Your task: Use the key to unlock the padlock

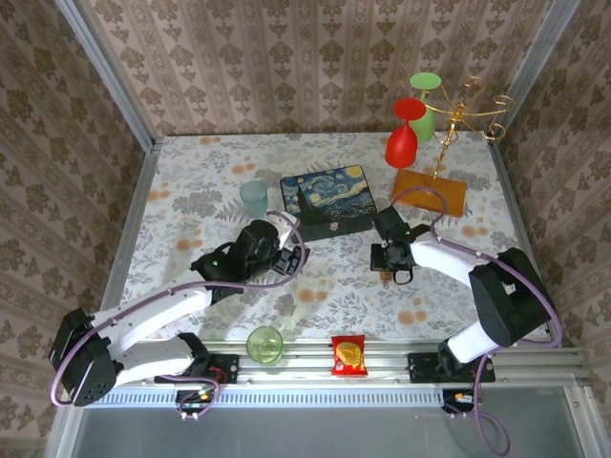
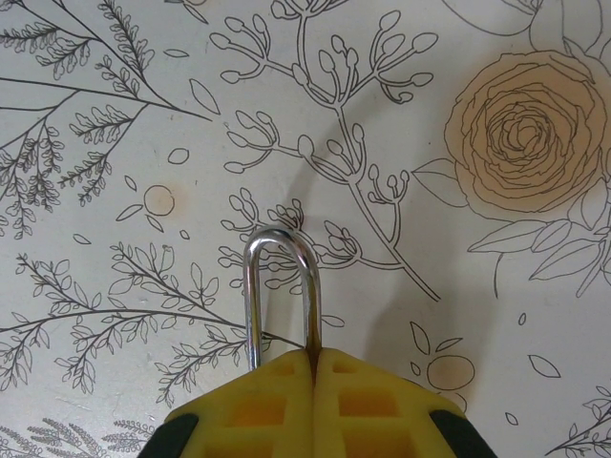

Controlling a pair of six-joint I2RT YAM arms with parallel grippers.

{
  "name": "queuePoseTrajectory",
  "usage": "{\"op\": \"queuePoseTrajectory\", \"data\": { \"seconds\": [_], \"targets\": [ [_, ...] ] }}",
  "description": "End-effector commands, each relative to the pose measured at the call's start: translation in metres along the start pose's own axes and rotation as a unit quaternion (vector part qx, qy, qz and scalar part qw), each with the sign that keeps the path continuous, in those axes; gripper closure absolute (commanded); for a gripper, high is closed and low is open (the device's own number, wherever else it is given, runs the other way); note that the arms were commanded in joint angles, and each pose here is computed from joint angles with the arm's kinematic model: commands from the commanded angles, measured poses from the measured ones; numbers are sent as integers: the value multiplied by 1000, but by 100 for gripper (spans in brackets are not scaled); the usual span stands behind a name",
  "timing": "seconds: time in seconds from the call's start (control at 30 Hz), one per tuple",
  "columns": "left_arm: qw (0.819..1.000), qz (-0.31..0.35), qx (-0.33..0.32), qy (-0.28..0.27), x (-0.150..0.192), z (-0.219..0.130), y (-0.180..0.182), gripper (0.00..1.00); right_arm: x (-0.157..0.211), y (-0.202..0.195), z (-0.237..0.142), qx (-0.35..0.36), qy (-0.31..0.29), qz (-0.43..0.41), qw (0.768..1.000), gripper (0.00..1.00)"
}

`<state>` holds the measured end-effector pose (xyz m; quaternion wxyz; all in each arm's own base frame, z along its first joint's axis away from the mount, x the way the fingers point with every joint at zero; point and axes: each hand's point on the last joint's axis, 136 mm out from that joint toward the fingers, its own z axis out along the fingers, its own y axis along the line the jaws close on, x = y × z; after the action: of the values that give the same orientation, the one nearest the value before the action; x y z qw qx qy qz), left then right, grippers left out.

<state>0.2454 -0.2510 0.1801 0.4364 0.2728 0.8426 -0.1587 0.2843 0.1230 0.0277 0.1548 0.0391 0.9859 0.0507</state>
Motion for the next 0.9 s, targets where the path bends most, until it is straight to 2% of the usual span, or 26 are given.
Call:
{"op": "queuePoseTrajectory", "data": {
  "seconds": [0.0,0.07,0.13,0.3,0.33,0.4,0.53,0.57,0.6,0.67,0.7,0.77,0.87],
  "targets": [
    [1000,-25,-17,-10,0,-8,11,17,3,0,-1,1,-5,1,1000,92],
    [999,-33,-25,-12,-1,-12,16,14,1,-2,-6,4,-12,-1,1000,85],
    [999,-37,-30,-15,-2,-17,20,8,-3,-2,-10,3,-20,-3,1000,83],
    [997,-54,-43,-26,-5,-31,37,4,-10,1,-16,-3,-35,-6,999,81],
    [997,-59,-51,-28,-6,-34,43,0,-13,2,-18,-6,-41,-7,999,80],
    [995,-64,-75,-30,-5,-42,57,0,-21,2,-28,-9,-63,-8,998,75],
    [980,-93,-165,-58,-2,-64,109,0,-51,-1,-64,-36,-141,-8,989,51],
    [975,-97,-186,-74,-1,-70,122,0,-60,-8,-75,-26,-167,-9,986,40],
    [970,-92,-205,-90,1,-73,132,0,-67,-15,-83,-14,-188,-10,982,23],
    [952,-89,-263,-129,8,-84,159,0,-81,-31,-98,7,-232,-13,973,7],
    [944,-88,-285,-142,12,-88,170,0,-86,-40,-100,16,-244,-9,969,3],
    [924,-97,-337,-149,26,-98,198,0,-94,-59,-103,30,-264,7,964,3],
    [913,-107,-368,-139,49,-98,223,0,-103,-95,-97,62,-290,44,954,3]
  ]
}}
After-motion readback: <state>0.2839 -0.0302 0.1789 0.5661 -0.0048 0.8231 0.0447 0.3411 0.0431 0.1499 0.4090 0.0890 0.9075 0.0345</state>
